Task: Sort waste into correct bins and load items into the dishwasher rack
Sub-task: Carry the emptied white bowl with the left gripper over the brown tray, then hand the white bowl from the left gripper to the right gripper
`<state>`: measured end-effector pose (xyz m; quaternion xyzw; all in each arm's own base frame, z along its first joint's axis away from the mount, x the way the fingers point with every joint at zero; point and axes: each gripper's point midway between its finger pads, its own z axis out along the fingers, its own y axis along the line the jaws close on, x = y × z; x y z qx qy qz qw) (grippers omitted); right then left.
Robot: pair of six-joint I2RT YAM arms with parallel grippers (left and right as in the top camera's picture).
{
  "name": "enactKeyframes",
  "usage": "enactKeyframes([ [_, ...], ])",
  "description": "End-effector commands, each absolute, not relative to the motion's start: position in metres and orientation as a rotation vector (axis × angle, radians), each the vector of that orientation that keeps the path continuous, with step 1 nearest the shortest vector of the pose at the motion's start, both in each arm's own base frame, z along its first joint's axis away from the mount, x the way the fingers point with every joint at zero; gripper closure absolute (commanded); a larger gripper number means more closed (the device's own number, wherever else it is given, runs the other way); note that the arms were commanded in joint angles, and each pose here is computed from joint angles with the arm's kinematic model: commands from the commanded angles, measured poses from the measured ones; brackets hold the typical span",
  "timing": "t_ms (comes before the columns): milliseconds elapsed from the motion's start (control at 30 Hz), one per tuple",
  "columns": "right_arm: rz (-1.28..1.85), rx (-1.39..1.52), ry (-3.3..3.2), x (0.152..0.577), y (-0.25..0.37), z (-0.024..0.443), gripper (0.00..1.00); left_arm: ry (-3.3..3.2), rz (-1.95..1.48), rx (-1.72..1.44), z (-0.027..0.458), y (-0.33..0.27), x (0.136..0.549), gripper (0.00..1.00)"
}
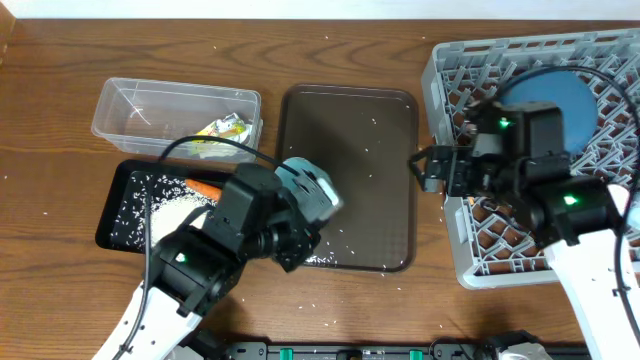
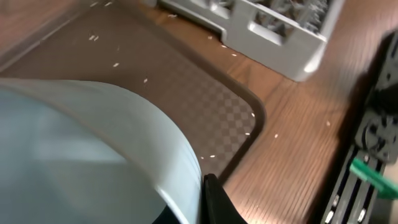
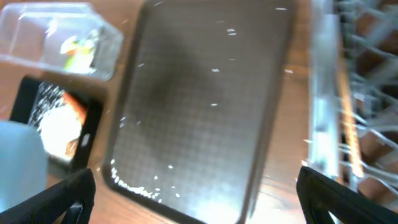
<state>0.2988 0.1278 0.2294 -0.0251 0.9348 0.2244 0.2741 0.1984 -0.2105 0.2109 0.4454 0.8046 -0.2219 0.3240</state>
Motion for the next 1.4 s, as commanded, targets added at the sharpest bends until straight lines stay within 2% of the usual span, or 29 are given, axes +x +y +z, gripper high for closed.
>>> enactKeyframes([
  [0,0.654,-0.182,2.506,0.298,0.145,0.229,0.05,2.003,-0.522,1.297,0.217,-0.217,0.195,0.94],
  [233,0.636,-0.182,2.534,0.301,0.146,0.22,0.04,1.758,-0.721,1.473,0.238,-0.246,0.167,0.94],
  [333,0.569,-0.155,2.535,0.305,0.138,0.217,0.03,1.786,-0.695,1.469,0.232,-0.244,0.171,0.94],
  [533,0.509,-0.035,2.547,0.31,0.127,0.215,0.04,2.015,-0.484,1.466,0.176,-0.233,0.205,0.94],
  [700,0.439,0.115,2.588,0.306,0.113,0.207,0.03,2.165,-0.512,1.457,0.142,-0.238,0.212,0.94],
  [800,0.294,0.208,2.618,0.302,0.091,0.199,0.01,2.171,-0.532,1.454,0.138,-0.242,0.213,0.94],
  [933,0.194,0.393,2.587,0.305,0.053,0.2,0.01,2.056,-0.753,1.269,0.175,-0.279,0.227,0.94],
  [1167,0.158,0.73,2.431,0.299,-0.026,0.222,0.01,1.82,-1.057,0.791,0.258,-0.332,0.287,0.94],
  [1367,0.125,0.915,2.421,0.278,-0.061,0.217,0.01,1.632,-1.551,0.584,0.294,-0.376,0.299,0.94],
])
